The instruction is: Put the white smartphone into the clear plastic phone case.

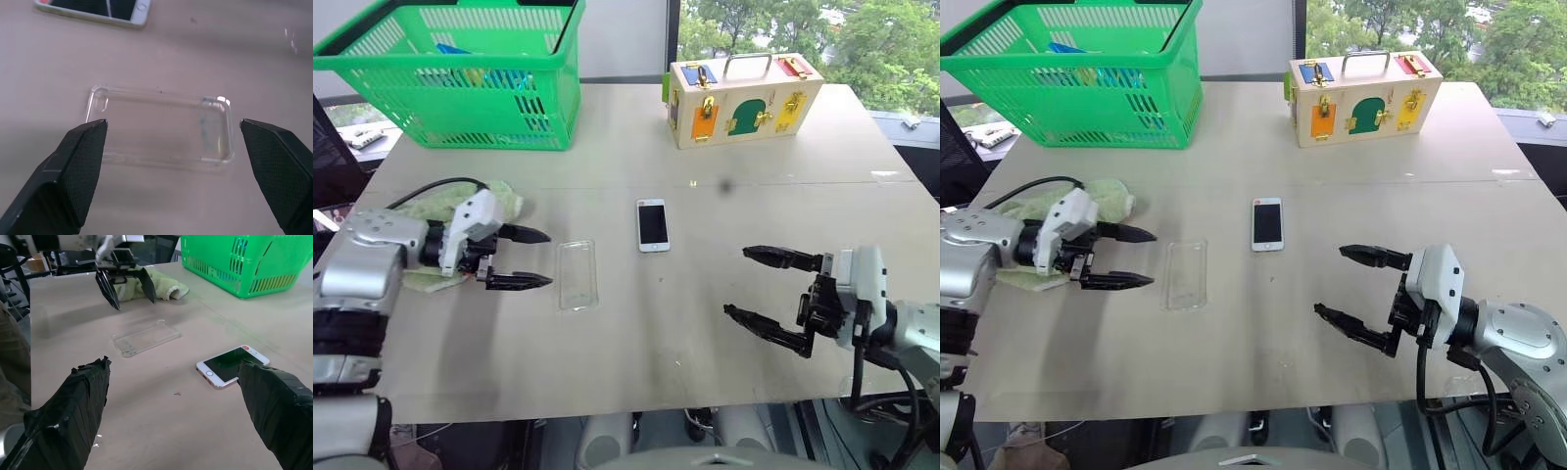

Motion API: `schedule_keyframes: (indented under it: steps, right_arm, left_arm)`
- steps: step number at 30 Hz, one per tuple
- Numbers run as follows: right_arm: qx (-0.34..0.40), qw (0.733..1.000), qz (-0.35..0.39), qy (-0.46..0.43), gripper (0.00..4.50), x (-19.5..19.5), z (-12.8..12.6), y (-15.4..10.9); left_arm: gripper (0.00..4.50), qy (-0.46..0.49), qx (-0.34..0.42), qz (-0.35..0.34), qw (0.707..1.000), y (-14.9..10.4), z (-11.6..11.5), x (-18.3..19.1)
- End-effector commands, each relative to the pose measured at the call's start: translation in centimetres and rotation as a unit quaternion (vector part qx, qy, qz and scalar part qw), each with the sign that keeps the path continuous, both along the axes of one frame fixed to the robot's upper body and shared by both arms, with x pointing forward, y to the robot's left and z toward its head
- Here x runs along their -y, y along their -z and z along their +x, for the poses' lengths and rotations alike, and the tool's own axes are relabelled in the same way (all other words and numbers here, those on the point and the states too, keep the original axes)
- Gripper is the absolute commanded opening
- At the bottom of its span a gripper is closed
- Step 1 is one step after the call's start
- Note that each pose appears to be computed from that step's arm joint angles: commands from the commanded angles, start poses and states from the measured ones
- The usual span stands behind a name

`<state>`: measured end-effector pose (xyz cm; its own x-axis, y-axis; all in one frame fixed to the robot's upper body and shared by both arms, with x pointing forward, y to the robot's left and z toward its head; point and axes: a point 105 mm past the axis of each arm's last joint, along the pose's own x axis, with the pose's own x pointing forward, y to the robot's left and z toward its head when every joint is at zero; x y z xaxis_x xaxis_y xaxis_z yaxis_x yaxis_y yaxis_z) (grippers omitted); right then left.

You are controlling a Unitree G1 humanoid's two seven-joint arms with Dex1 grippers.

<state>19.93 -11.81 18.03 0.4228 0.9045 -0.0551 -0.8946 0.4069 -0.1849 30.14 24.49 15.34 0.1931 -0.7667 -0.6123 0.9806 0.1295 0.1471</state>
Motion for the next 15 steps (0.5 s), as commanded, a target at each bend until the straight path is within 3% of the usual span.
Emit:
schedule_keyframes:
  steps: [1,8,15]
  right_arm:
    - [0.025,1.0,-0.009,-0.002,4.5,-0.1,-0.9,-0.9]
    - [0.023,1.0,-0.013,0.015,4.5,0.2,-1.6,-0.8]
    - [0.023,0.999,-0.015,0.018,4.5,0.3,-1.5,-0.8]
  left_arm:
    - [4.47,0.053,0.024,0.038,0.998,0.2,0.6,0.5]
    - [4.47,0.143,0.031,0.129,0.981,2.5,1.4,1.1]
    - [4.47,0.198,0.021,0.162,0.966,4.2,0.9,1.6]
